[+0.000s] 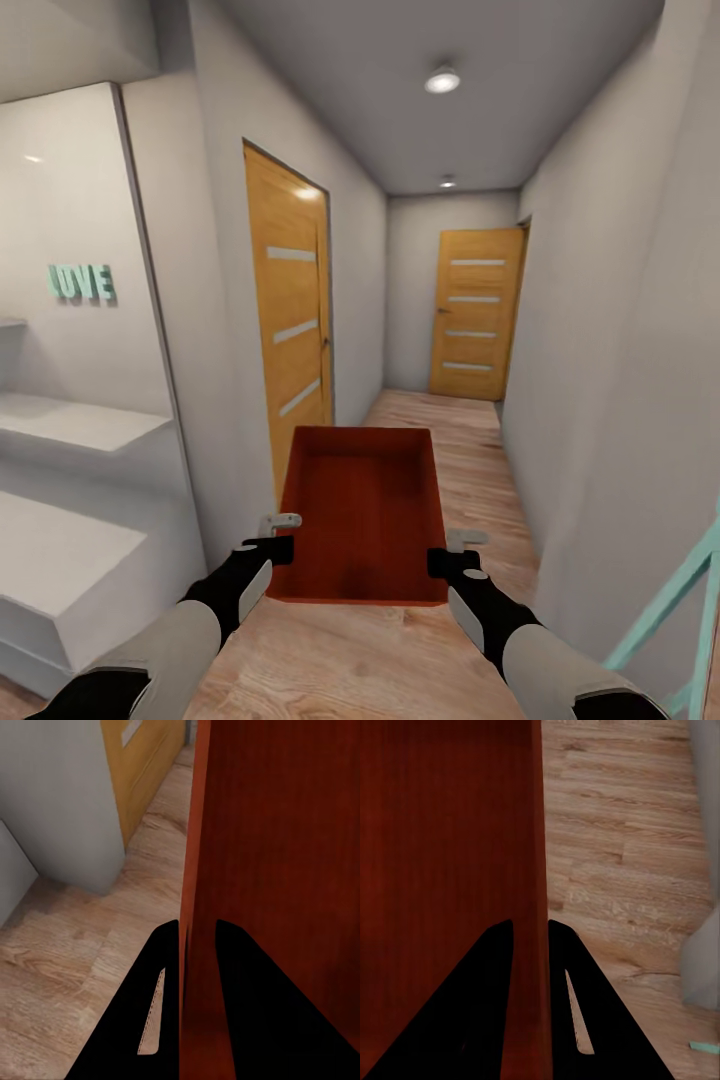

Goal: Move the two storage containers from the living room to the garage. In the garage, place one container on the floor and stack the other container on top of it (either order is fine).

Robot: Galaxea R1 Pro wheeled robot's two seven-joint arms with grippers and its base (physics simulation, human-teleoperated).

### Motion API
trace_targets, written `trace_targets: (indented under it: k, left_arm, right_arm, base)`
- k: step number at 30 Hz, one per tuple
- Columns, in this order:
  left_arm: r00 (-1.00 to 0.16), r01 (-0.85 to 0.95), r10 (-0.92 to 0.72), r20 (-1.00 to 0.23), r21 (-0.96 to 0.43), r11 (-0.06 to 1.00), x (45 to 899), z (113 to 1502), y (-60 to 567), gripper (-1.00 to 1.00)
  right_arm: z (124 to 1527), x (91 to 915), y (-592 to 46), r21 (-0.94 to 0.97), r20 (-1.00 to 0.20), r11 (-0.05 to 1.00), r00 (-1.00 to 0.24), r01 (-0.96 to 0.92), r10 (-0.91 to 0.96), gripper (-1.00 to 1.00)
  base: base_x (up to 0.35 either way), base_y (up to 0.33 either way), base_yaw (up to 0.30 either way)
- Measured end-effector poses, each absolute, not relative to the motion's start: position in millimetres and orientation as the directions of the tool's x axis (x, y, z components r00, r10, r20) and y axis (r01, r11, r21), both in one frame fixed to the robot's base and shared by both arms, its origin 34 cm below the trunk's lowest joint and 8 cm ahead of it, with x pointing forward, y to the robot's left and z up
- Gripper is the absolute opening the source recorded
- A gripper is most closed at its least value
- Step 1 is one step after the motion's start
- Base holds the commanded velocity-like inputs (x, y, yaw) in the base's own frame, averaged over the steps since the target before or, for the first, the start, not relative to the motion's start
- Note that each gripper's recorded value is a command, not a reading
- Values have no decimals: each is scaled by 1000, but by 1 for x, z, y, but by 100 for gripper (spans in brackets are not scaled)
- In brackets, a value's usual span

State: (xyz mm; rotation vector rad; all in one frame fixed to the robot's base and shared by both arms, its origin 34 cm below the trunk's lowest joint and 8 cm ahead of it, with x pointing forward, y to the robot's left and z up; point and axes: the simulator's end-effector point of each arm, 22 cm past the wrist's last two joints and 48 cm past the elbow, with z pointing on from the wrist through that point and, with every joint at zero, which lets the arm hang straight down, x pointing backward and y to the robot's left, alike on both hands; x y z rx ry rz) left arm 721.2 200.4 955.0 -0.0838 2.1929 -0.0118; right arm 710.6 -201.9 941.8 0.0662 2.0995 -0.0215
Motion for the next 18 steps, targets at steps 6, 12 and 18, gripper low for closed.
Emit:
trace_targets:
  k: [6, 12, 18]
  left_arm:
    - [-583, -56, -65, -810, -40, 998, 721, 954, 200, -100]
    - [-583, -56, -65, -810, -40, 998, 721, 954, 200, -100]
    - [-583, -56, -65, -810, -40, 998, 721, 954, 200, -100]
  right_arm:
    - [942, 710, -202, 11, -862, 998, -505, 56, 38, -100]
    - [942, 710, -202, 11, -862, 998, -505, 56, 38, -100]
    - [942, 710, -202, 11, -862, 998, -505, 56, 38, -100]
  base:
    - [246, 223, -110]
    - [246, 223, -228]
    - [246, 223, -240]
